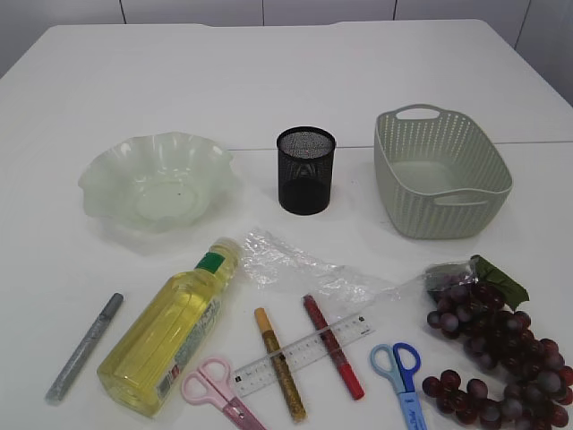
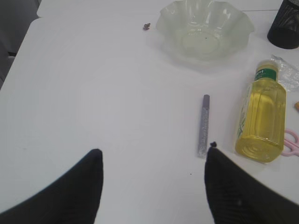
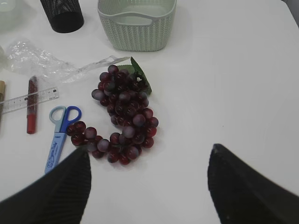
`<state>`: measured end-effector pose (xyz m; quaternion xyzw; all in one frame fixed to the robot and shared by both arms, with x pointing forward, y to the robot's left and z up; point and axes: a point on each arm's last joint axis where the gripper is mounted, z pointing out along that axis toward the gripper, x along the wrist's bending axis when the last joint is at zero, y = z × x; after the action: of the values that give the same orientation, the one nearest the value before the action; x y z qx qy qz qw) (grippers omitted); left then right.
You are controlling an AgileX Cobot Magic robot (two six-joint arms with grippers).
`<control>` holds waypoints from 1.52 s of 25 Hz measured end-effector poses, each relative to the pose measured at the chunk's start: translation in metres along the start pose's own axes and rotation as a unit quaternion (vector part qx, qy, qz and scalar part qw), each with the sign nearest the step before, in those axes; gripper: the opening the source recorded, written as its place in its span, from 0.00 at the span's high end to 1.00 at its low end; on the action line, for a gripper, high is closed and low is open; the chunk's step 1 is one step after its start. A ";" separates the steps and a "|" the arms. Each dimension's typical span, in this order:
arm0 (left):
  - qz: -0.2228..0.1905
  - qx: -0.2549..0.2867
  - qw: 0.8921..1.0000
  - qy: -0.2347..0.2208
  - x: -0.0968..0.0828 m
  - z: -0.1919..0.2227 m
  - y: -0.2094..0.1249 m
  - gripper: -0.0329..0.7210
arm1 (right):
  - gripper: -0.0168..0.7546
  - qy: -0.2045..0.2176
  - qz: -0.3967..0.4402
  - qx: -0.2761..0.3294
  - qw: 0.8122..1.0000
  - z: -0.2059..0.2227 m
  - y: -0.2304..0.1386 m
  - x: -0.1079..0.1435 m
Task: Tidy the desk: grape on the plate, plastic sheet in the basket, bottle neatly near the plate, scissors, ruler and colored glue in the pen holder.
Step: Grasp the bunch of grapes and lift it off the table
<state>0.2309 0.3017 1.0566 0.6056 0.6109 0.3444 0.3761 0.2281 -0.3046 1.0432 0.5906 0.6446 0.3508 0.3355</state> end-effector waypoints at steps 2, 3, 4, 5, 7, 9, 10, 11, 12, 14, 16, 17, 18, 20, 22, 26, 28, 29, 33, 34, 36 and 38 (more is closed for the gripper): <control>0.000 0.000 1.000 0.000 0.000 0.000 0.000 0.30 | 0.24 0.000 0.000 0.000 1.000 0.000 0.000 0.000; 0.000 0.000 1.000 0.000 0.000 0.000 0.000 0.30 | 0.24 0.000 0.000 0.000 1.000 0.000 0.000 0.000; 0.000 0.000 1.000 0.000 0.000 0.000 0.000 0.30 | 0.24 0.000 0.000 0.000 1.000 0.000 0.000 0.000; 0.000 0.000 1.000 0.000 0.000 0.000 0.000 0.30 | 0.24 0.000 0.000 0.000 1.000 0.000 0.000 0.000; 0.000 0.000 1.000 0.000 0.000 0.000 0.000 0.30 | 0.24 0.000 0.000 -0.001 1.000 0.000 0.000 0.000; 0.000 0.000 1.000 0.000 0.000 0.000 0.000 0.30 | 0.24 0.000 0.000 -0.001 1.000 0.000 0.000 0.000; 0.000 0.000 1.000 0.000 0.000 0.000 0.000 0.30 | 0.24 0.000 0.000 -0.001 1.000 0.000 0.000 0.000; 0.000 0.000 1.000 0.000 0.000 0.000 0.000 0.30 | 0.24 0.000 0.000 -0.001 1.000 0.000 0.000 0.000; 0.000 0.000 1.000 0.000 0.000 0.000 0.000 0.30 | 0.24 0.000 0.000 -0.001 1.000 0.000 0.000 0.000; 0.000 0.000 1.000 0.000 0.000 0.000 0.000 0.30 | 0.24 0.000 0.000 -0.001 1.000 0.000 0.000 0.000; 0.000 0.000 1.000 0.000 0.000 0.000 0.000 0.30 | 0.24 0.000 0.000 -0.001 1.000 0.000 0.000 0.000; 0.000 0.000 1.000 0.000 0.000 0.000 0.000 0.30 | 0.24 0.000 0.000 -0.001 1.000 0.000 0.000 0.000; 0.000 0.000 1.000 0.000 0.000 0.000 0.000 0.30 | 0.24 0.000 0.000 -0.001 1.000 0.000 0.000 0.000; 0.000 0.000 1.000 0.000 0.000 0.000 0.000 0.30 | 0.24 0.000 0.000 -0.001 1.000 0.000 0.000 0.000; 0.000 0.000 1.000 0.000 0.000 0.000 0.000 0.30 | 0.24 0.000 0.000 -0.001 1.000 0.000 0.000 0.000; 0.000 0.000 1.000 0.000 0.000 0.000 0.000 0.30 | 0.24 0.000 0.000 -0.001 1.000 0.000 0.000 0.000; 0.000 0.000 1.000 0.000 0.000 0.000 0.000 0.30 | 0.24 0.000 0.000 -0.001 1.000 0.000 0.000 0.000; 0.000 0.000 1.000 0.000 0.000 0.000 0.000 0.30 | 0.24 0.000 0.000 -0.001 1.000 0.000 0.000 0.000; -0.006 0.001 1.000 -0.016 -0.003 0.000 0.000 0.30 | 0.24 -0.006 0.005 -0.019 1.000 -0.003 0.004 -0.001; -0.007 0.001 1.000 -0.027 -0.005 0.000 0.000 0.30 | 0.24 -0.006 0.019 -0.035 0.999 -0.005 0.008 -0.001; -0.008 0.005 0.999 -0.042 -0.008 0.000 0.002 0.30 | 0.24 -0.006 0.038 -0.048 0.998 -0.007 0.011 -0.002; -0.007 0.012 0.999 -0.044 -0.008 0.001 0.007 0.30 | 0.24 -0.007 0.046 -0.026 0.999 -0.004 0.015 -0.001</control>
<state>0.2345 0.2935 1.0625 0.6205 0.6022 0.3072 0.3975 0.2332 -0.3054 1.0583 0.6133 0.6050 0.3788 0.3382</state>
